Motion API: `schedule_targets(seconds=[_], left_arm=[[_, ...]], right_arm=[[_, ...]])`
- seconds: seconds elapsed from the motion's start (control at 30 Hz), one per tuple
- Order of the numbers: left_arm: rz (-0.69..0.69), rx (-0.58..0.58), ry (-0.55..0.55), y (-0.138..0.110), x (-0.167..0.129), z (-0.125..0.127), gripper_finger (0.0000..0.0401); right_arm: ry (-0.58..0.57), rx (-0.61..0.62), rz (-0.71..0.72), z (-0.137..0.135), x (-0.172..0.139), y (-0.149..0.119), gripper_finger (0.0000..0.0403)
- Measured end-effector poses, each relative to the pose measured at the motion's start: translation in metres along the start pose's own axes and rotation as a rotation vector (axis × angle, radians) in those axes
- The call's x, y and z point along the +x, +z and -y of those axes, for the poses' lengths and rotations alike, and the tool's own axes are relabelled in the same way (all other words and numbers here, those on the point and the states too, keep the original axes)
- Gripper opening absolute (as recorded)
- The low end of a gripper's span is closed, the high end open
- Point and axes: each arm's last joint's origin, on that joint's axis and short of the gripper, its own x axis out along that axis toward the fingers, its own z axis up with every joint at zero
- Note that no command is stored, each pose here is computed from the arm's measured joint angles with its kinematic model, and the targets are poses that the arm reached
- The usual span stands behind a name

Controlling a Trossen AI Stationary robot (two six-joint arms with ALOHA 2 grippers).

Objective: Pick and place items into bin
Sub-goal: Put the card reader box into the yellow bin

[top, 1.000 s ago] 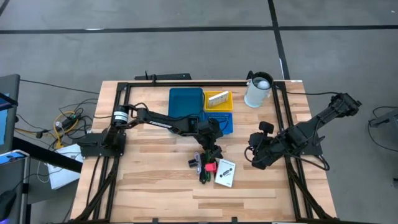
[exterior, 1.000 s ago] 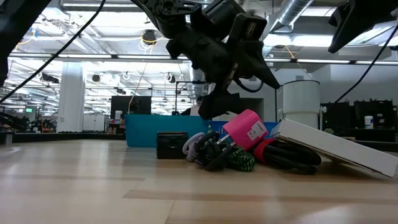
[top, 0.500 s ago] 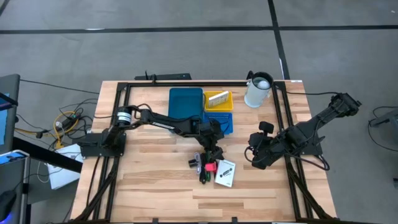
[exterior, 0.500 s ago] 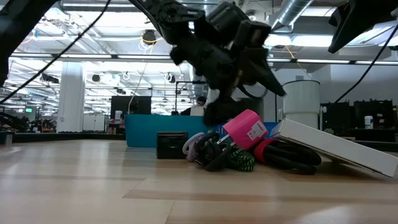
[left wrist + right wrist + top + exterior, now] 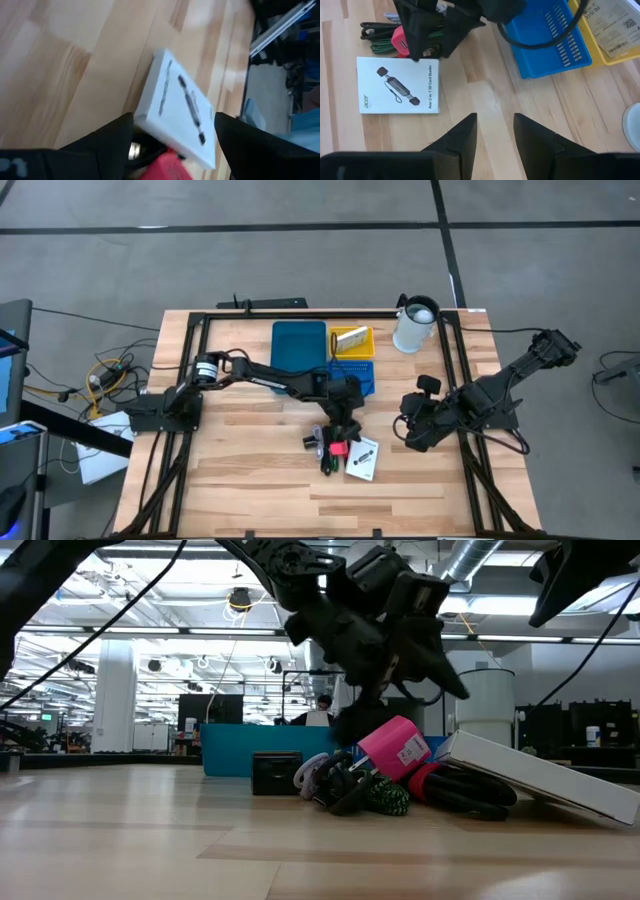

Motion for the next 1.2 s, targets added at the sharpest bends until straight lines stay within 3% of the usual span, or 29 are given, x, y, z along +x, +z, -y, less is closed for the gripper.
schedule_targets(seconds=[1.2], left_arm=[[-0.029,-0.001,-0.059,0.0010,0.0055,-0.0033,0.0268]], right_arm=[[0.001,0.003,0.001,-0.0001,0.0000,0.0001,0.0123]])
